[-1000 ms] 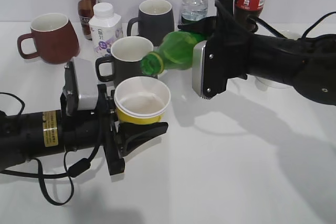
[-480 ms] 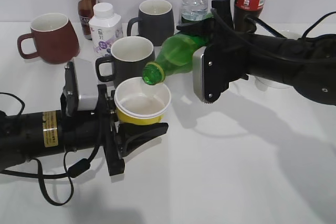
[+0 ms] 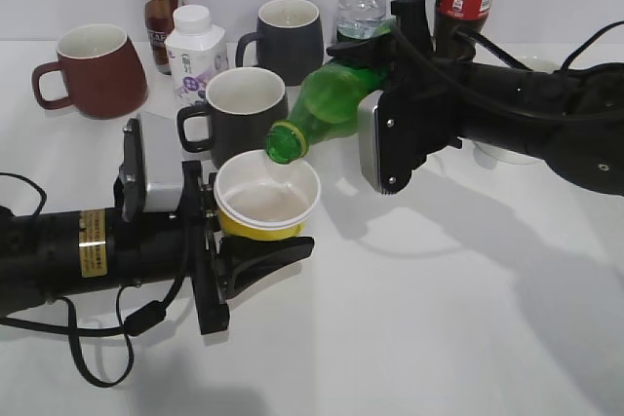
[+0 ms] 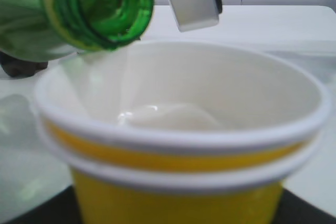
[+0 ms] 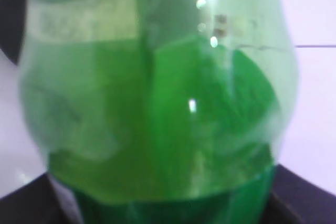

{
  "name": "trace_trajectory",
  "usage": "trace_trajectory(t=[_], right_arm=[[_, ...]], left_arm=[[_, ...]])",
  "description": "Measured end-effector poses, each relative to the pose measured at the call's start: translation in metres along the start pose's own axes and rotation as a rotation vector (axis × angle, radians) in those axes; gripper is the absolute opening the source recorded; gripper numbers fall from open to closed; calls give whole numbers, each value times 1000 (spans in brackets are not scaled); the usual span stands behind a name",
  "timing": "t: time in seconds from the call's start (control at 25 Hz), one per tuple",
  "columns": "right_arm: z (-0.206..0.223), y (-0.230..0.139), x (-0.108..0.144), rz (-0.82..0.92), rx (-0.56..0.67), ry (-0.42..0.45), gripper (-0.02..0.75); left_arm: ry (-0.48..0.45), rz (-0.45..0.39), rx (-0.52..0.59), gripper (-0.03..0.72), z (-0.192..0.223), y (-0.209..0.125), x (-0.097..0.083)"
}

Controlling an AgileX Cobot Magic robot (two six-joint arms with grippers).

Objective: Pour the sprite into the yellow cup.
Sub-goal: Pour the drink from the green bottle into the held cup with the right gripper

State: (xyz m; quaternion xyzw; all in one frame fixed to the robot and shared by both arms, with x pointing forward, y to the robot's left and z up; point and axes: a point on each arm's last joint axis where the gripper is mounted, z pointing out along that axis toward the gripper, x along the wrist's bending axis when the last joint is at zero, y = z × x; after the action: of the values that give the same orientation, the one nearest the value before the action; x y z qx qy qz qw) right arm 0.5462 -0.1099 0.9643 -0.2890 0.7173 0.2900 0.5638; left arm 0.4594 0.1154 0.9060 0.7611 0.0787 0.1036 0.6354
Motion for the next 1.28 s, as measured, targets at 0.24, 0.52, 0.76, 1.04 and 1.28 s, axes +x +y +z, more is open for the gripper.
trace_trajectory(t=[0.24,0.52,0.76,1.04,1.28], right_arm=[[0,0,-1,-26,-5,-11,428],[0,1,-3,-54,-16,-34,428],[0,2,-4,-66,-17,-40,428],[0,2,-4,-81,-18,-42,428],[0,2,-4,-85,-18,-43,428]], left_arm=[[-2,1,0,386,0,0,0],[-2,1,0,385,0,0,0],[-2,1,0,385,0,0,0],[-2,1,0,385,0,0,0],[-3,1,1,385,0,0,0]])
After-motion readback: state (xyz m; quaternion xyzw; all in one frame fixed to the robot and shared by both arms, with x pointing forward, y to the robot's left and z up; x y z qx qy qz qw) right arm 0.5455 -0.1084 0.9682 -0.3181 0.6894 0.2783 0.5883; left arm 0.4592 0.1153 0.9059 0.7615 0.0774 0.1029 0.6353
